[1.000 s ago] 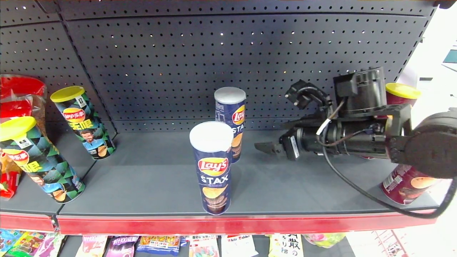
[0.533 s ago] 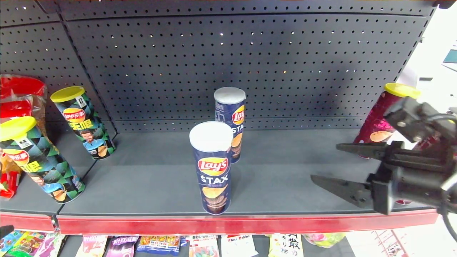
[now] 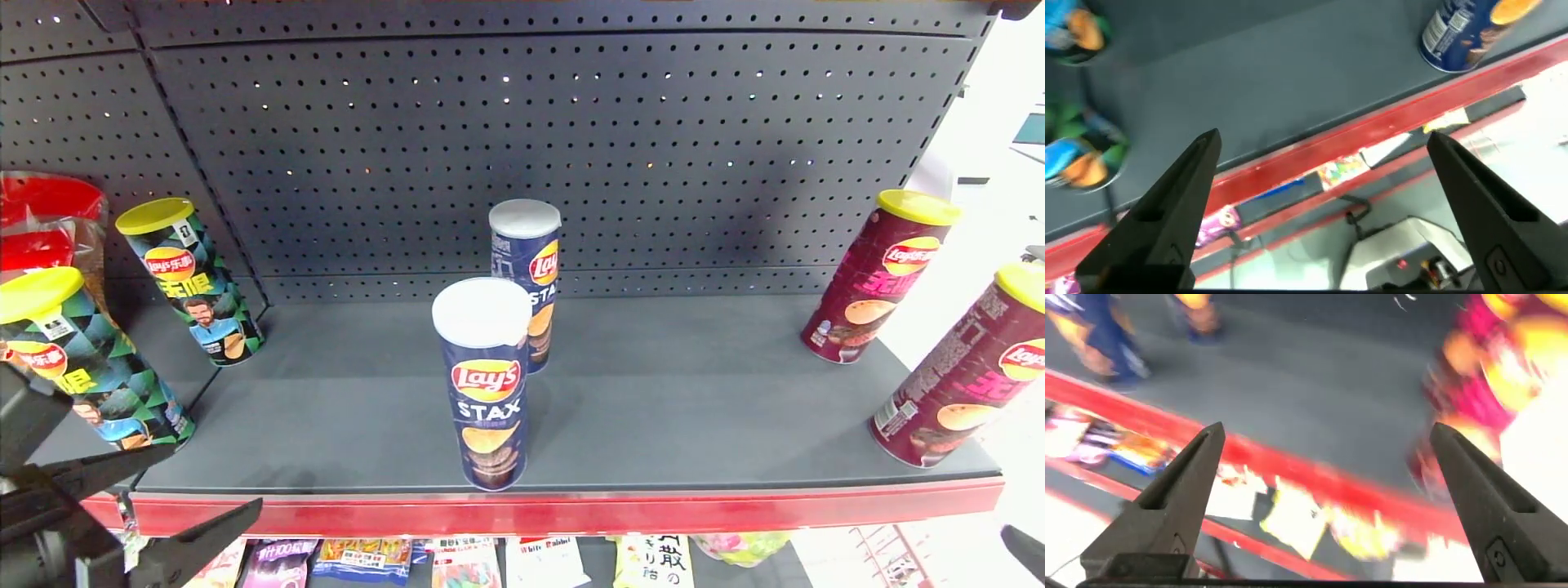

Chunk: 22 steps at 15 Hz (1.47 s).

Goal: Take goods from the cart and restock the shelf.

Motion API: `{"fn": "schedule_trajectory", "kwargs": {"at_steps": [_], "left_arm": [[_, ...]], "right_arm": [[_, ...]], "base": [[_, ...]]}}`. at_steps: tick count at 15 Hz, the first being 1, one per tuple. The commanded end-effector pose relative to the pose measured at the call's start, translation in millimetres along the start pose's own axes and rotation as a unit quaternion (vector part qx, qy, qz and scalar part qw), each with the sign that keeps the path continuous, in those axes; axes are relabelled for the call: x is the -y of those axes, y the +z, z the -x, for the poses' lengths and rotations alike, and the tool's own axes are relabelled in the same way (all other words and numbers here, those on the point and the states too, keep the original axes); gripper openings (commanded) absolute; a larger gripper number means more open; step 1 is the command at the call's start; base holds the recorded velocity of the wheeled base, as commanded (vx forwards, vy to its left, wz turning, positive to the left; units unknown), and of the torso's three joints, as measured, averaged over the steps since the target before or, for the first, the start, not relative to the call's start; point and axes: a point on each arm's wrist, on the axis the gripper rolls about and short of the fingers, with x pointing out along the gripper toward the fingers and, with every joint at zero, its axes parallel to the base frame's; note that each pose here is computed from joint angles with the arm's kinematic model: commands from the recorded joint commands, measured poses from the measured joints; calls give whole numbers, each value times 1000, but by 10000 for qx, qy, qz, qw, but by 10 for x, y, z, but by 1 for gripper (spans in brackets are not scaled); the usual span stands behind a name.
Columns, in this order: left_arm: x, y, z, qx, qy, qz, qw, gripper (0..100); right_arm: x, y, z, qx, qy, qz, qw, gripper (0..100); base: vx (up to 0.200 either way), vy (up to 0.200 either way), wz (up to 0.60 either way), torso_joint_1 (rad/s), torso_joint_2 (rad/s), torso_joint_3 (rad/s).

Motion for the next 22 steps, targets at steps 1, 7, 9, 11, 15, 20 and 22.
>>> {"fn": "schedule_trajectory", "kwargs": {"at_steps": [1, 7, 9, 11, 15, 20, 22], "left_arm": [[-39, 42, -319, -446, -105, 91, 9989, 100], [143, 230, -792, -650, -868, 14, 9941, 100], [139, 198, -977, -960, -832, 18, 9919, 100], [137, 216, -1038, -1013, -833, 16, 9914, 100], [233, 348, -1280, -1061, -988, -112, 9894, 100], [267, 392, -1458, -1146, -1032, -155, 9879, 100], [282, 416, -1568, -1193, -1050, -156, 9872, 100]], "right_arm": [[-60, -358, 372, 274, -582, -50, 9979, 100], [-95, -578, 475, 42, -662, -201, 9976, 100], [-95, -595, 467, 20, -667, -217, 9975, 100], [-95, -595, 467, 20, -667, -217, 9975, 100], [-96, -604, 465, -11, -671, -226, 9975, 100], [-97, -618, 458, -35, -677, -227, 9974, 100], [-96, -616, 458, -29, -693, -219, 9974, 100]], "base": [[0, 0, 0, 0, 0, 0], [0, 0, 0, 0, 0, 0], [0, 0, 0, 0, 0, 0], [0, 0, 0, 0, 0, 0], [0, 0, 0, 0, 0, 0], [0, 0, 0, 0, 0, 0], [0, 0, 0, 0, 0, 0]]}}
